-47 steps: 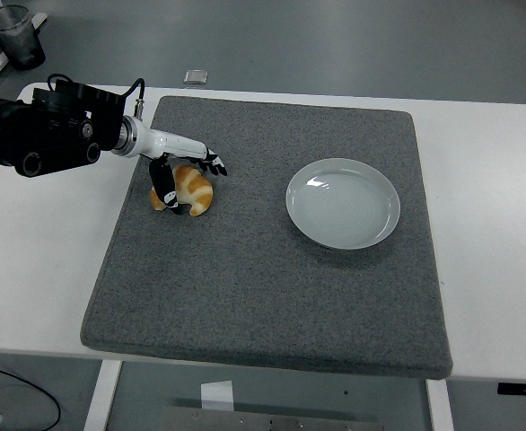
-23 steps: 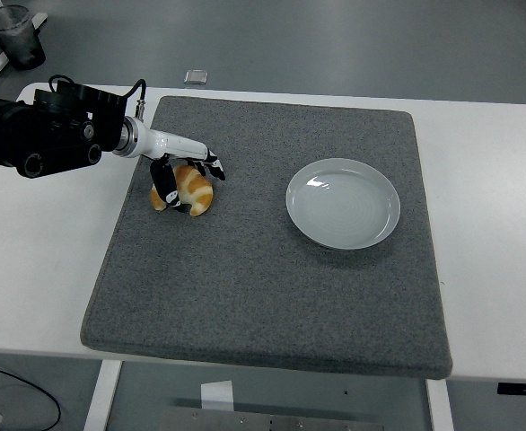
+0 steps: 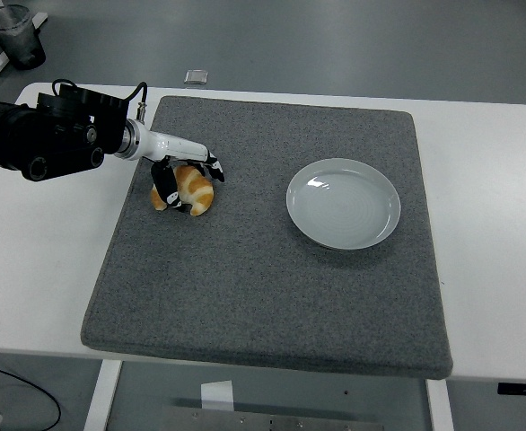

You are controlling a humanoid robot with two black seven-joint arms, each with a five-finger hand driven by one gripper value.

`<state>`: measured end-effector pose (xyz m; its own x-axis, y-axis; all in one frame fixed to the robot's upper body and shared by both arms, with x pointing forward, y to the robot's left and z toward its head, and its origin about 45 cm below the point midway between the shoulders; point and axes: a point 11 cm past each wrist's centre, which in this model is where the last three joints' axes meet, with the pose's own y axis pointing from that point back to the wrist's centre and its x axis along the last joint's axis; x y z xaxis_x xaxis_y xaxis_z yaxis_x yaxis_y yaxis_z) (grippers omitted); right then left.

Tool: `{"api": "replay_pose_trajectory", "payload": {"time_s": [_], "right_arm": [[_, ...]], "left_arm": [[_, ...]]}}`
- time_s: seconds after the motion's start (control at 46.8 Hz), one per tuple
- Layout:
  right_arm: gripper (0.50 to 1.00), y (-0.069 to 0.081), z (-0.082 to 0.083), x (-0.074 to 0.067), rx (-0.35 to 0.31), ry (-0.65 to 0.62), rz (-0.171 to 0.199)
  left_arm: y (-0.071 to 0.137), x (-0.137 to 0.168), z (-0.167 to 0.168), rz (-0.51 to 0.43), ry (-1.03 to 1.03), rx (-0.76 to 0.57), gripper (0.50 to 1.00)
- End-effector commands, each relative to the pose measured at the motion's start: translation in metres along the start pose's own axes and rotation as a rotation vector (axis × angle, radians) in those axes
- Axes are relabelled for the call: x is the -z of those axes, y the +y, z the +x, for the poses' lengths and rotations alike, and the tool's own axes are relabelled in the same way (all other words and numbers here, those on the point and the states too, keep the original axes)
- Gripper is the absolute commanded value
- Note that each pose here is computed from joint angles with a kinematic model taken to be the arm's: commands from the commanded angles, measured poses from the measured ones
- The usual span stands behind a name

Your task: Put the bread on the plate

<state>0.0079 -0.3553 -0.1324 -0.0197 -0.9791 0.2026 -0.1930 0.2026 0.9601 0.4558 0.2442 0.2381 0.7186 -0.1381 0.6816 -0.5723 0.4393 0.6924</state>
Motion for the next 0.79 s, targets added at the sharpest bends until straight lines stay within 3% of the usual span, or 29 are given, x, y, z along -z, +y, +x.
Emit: {"api": "replay_pose_trajectory", "payload": {"time_s": [0.0,0.171,0.278,0.363,0.534,0.769], "right_arm": [[0.932,0.0000,0.0000,-0.0001,0.000,0.000,0.000],[0.932,0.0000,0.0000,-0.0001,0.000,0.000,0.000],[0.932,0.0000,0.0000,-0.0001,0.000,0.000,0.000],[0.932,-0.0001,0.0000,0.0008,0.000,0.000,0.001],[0.932,0.0000,0.0000,-0.0001,0.000,0.000,0.000],[0.932,0.0000,0.0000,-0.0001,0.000,0.000,0.000]], "left_arm": [[0.0000,-0.0003,0.0017,0.001,-0.005,-0.003,0.855],[-0.0032,-0.0035,0.0034,-0.001,-0.027,-0.012,0.814],[-0.0037,-0.0038,0.0062,0.004,-0.052,-0.019,0.697],[-0.0038,-0.0044,0.0068,0.005,-0.061,-0.019,0.658],[-0.0038,-0.0053,0.0080,0.006,-0.065,-0.019,0.500],[-0.0039,-0.0081,0.0114,0.003,-0.072,-0.023,0.500]]}}
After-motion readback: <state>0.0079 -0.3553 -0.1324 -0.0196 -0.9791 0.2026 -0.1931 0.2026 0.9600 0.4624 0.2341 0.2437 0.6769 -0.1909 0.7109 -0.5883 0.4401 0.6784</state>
